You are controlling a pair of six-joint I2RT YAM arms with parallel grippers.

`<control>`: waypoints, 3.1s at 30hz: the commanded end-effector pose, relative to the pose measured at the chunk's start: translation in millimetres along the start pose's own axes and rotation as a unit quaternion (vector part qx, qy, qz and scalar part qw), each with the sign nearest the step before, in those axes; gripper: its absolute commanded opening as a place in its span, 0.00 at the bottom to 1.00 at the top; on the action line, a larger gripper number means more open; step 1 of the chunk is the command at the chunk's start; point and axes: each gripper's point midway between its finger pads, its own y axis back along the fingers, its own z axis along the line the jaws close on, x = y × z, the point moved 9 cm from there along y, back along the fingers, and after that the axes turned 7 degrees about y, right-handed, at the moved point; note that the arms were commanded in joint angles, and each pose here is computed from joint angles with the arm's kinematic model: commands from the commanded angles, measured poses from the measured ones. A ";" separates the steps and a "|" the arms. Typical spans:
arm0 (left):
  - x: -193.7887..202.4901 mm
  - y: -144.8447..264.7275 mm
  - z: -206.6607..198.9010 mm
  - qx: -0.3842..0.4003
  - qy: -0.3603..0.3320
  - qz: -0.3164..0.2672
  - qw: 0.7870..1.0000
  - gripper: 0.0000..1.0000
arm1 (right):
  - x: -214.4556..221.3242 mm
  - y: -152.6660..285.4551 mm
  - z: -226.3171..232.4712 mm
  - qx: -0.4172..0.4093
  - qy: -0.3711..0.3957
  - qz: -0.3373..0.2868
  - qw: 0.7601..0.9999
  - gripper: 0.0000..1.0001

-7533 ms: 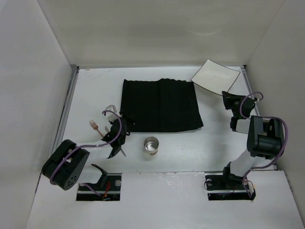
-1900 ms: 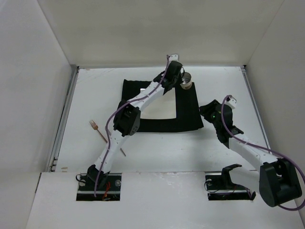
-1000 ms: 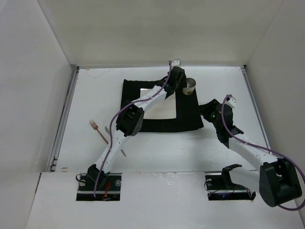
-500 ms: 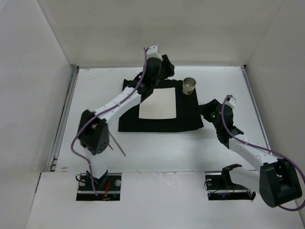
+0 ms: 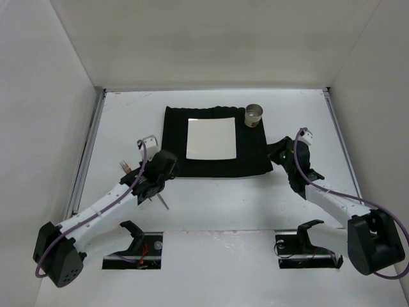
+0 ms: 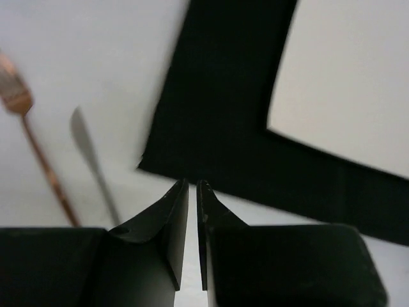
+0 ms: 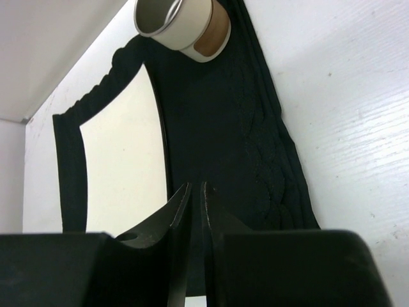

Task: Set the dinner table for one person

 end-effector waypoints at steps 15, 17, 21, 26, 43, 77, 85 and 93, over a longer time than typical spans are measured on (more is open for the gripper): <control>71.3 0.1 61.7 -0.123 0.056 0.103 0.986 0.27 | -8.9 -2.6 18.1 -0.037 0.006 -0.020 0.999 0.27; 73.3 -1.3 62.5 -0.129 0.064 0.106 0.984 0.27 | -9.2 -1.4 17.5 -0.036 0.006 -0.023 0.999 0.27; 79.6 -7.1 63.8 -0.135 0.060 0.110 0.983 0.26 | -9.7 -0.9 17.9 -0.039 0.006 -0.022 0.999 0.28; 87.3 -12.8 61.6 -0.141 0.054 0.122 0.981 0.24 | -8.1 -1.6 17.7 -0.038 0.006 -0.018 0.999 0.28; 92.2 -17.7 68.0 -0.134 0.108 0.130 0.977 0.05 | -12.4 4.9 17.5 -0.046 -0.002 -0.028 0.999 0.29; 61.0 -50.7 -291.5 0.262 -0.051 0.069 0.961 0.01 | -18.3 6.2 3.5 -0.023 -0.023 -0.053 0.998 0.30; 72.8 -63.5 -282.5 0.233 -0.020 0.071 0.970 0.01 | -21.6 9.2 2.3 -0.024 -0.027 -0.059 0.998 0.31; 86.9 -72.4 -273.4 0.218 0.009 0.073 0.973 0.01 | -18.5 6.3 3.5 -0.028 -0.027 -0.049 0.998 0.31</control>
